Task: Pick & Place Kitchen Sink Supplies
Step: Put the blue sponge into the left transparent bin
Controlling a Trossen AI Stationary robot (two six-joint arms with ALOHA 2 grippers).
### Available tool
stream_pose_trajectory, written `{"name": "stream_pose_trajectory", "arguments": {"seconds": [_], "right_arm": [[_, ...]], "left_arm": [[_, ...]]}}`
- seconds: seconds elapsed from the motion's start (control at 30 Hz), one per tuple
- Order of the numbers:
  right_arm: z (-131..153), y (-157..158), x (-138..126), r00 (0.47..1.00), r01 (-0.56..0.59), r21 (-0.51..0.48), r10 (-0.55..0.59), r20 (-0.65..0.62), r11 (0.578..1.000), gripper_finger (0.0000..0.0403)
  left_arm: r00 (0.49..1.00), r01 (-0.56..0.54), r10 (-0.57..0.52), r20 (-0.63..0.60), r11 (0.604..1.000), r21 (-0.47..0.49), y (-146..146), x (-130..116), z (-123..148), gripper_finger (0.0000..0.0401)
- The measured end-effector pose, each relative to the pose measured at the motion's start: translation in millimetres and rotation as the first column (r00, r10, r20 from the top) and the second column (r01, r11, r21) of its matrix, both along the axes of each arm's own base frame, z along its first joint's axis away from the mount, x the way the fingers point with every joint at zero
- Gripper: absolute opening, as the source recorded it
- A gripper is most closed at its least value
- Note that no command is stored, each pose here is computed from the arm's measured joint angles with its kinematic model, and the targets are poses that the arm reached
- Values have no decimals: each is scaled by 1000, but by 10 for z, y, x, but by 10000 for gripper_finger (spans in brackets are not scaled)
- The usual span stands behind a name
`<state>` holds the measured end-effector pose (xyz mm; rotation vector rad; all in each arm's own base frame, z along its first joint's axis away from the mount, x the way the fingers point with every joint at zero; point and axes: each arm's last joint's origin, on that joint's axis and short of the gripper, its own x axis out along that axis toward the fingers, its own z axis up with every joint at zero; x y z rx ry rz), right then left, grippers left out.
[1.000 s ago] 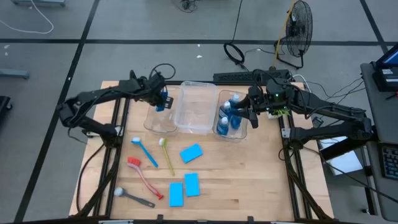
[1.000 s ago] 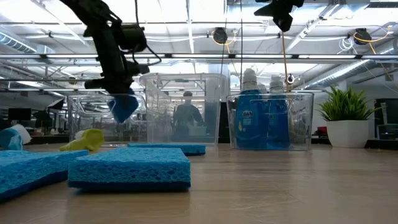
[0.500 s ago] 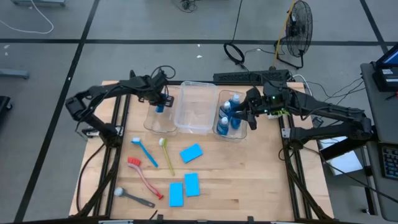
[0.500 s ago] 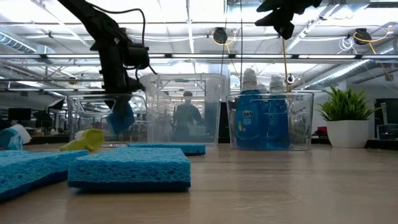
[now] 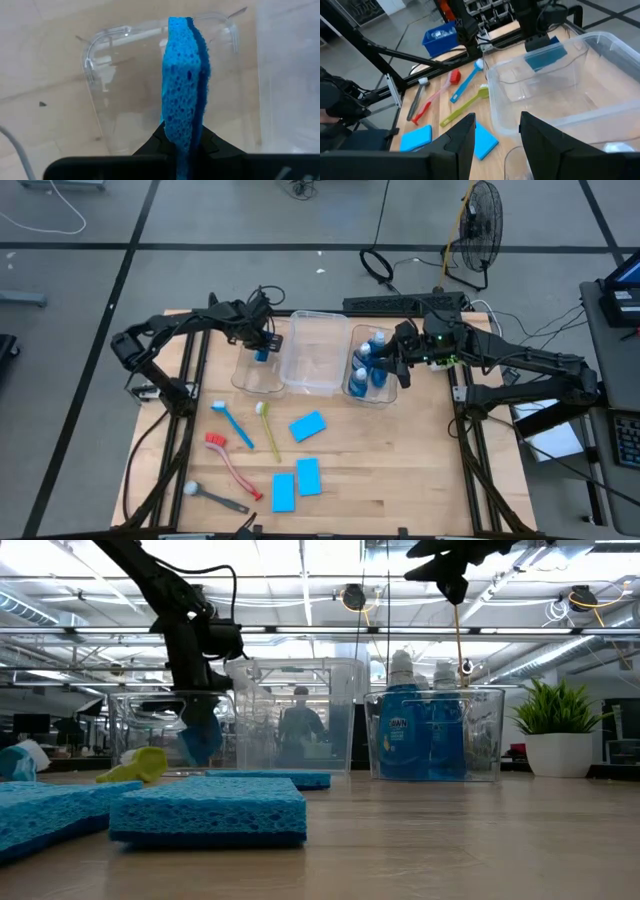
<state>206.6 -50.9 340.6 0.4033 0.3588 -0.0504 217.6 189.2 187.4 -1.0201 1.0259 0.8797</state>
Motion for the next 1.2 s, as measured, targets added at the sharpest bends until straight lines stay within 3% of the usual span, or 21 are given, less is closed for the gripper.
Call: {"name": "stream_pose_trajectory", "arguments": {"seconds": [0.2,0.8,1.2], "right_arm": [[2,0,1,1000,0,-1,0,2,1000,141],[0,-7,0,999,41,40,-41,-3,998,141],[2,-7,1,999,42,40,-42,-1,998,141]], "left_arm": [[1000,1,-1,8,1000,5,7,6,3,24],[999,43,-43,-3,999,32,33,-59,46,225],[995,22,-32,94,994,104,-66,-219,418,246]]}}
